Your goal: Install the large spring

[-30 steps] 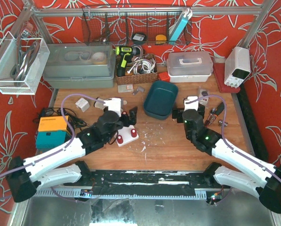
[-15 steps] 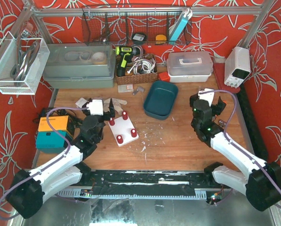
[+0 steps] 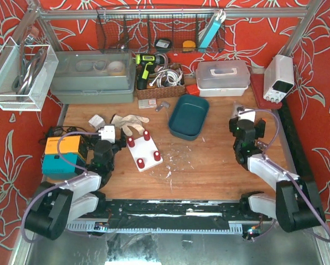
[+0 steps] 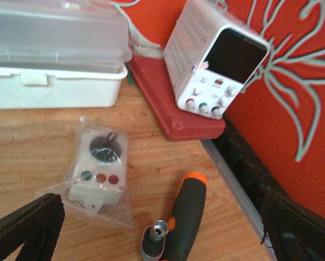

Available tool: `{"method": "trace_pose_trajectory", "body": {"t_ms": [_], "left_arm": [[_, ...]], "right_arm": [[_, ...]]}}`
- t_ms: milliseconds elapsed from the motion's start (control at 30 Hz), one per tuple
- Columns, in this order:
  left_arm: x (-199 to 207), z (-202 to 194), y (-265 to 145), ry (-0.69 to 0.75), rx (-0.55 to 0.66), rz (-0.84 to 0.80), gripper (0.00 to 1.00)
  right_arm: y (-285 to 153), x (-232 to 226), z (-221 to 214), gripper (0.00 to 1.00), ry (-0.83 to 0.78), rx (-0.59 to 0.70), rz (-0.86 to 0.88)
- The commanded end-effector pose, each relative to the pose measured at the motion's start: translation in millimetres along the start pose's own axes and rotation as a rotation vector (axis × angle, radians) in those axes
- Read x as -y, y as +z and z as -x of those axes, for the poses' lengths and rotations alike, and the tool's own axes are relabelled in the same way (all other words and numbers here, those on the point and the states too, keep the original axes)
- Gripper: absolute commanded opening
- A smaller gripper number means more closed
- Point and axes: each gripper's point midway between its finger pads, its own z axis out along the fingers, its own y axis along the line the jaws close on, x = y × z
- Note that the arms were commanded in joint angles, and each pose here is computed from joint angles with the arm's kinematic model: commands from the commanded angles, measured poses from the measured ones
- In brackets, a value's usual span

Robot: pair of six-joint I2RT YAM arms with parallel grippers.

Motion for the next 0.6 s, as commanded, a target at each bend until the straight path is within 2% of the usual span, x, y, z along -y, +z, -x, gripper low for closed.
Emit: {"method": "trace_pose_trajectory", "body": {"t_ms": [0, 167, 333, 467, 567], "left_arm": [[6, 7, 8, -0.039, 0.054, -0.055, 1.00], [10, -5, 16, 0.026, 0.028, -0.081, 1.00], [14, -6, 21, 0.041, 0.009, -0.102, 1.00], [15, -7, 23, 0.042, 0.001, -0.113, 1.00], [22, 2, 12, -0.044, 0.061, -0.179, 1.00]], "right_arm": [[14, -16, -3, 0.99, 0.037, 0.028, 0.098], [13, -20, 2, 0.99, 0.055, 0.068, 0.134], [24, -20, -3, 0.99, 0.044, -0.012, 0.124], [19, -15, -9, 0.99, 0.039, -0.016, 0.116], [21, -9, -24, 0.99, 0.007, -0.075, 0.072]]}}
